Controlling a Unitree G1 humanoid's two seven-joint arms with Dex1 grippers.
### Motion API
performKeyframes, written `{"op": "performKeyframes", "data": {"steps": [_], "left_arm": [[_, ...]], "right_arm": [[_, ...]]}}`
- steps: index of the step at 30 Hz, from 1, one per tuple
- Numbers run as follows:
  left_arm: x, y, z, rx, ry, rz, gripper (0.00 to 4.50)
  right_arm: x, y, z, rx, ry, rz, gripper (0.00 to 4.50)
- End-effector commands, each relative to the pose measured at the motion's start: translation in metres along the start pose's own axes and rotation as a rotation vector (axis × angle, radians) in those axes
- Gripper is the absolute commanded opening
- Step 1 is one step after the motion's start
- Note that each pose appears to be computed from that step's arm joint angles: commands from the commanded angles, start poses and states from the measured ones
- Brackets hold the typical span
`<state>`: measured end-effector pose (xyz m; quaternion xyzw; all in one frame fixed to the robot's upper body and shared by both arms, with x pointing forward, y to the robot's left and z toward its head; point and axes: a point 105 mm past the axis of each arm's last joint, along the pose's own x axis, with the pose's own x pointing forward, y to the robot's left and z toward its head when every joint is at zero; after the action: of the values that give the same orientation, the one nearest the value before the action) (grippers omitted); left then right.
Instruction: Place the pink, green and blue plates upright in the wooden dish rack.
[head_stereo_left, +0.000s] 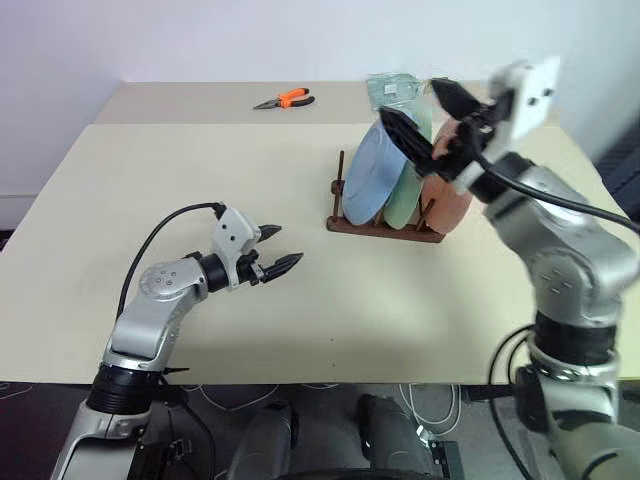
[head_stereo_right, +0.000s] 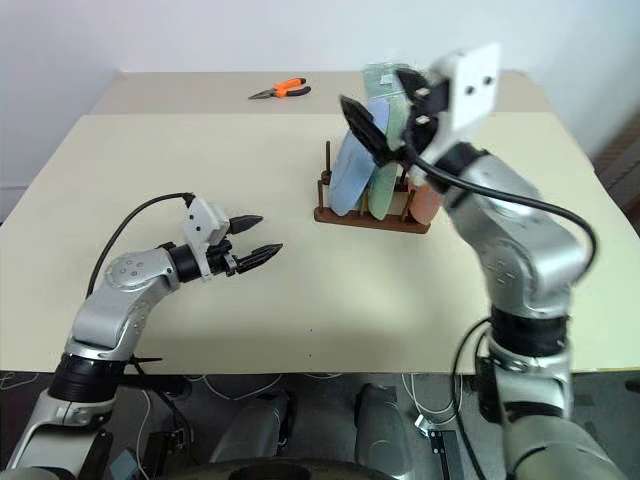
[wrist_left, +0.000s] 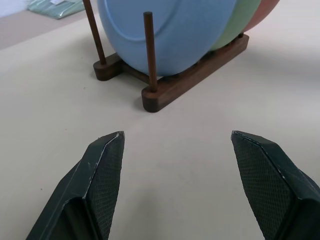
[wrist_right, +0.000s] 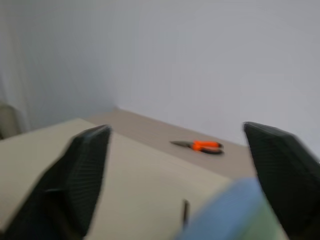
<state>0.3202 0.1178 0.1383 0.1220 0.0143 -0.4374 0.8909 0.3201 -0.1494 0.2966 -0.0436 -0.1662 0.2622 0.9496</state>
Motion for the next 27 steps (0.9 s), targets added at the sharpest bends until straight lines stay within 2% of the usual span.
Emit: {"op": "performKeyframes", "data": {"steps": [1,3,6,8,13,20,27], "left_arm": [[0.005,-0.005,0.008,0.028,-0.026,-0.046,3.51],[0.008,-0.006,0.007,0.032,-0.027,-0.065,3.51],[0.012,-0.008,0.007,0.026,-0.039,-0.092,3.51],[0.014,-0.014,0.007,0.021,-0.048,-0.127,3.51],[0.018,-0.028,0.005,0.006,-0.061,-0.174,3.51],[0.017,-0.036,0.002,0.001,-0.060,-0.186,3.51],[0.016,-0.038,0.001,0.001,-0.059,-0.184,3.51]], "right_arm": [[-0.020,-0.005,0.013,-0.103,-0.002,-0.020,4.44],[-0.024,0.005,0.008,-0.139,0.028,0.029,4.44],[-0.027,0.025,-0.009,-0.199,0.110,0.116,3.67],[-0.028,0.038,-0.023,-0.264,0.176,0.173,2.74],[-0.025,0.060,-0.055,-0.447,0.296,0.245,0.09],[-0.016,0.068,-0.074,-0.569,0.348,0.251,0.04],[-0.006,0.061,-0.084,-0.645,0.382,0.219,0.04]]}}
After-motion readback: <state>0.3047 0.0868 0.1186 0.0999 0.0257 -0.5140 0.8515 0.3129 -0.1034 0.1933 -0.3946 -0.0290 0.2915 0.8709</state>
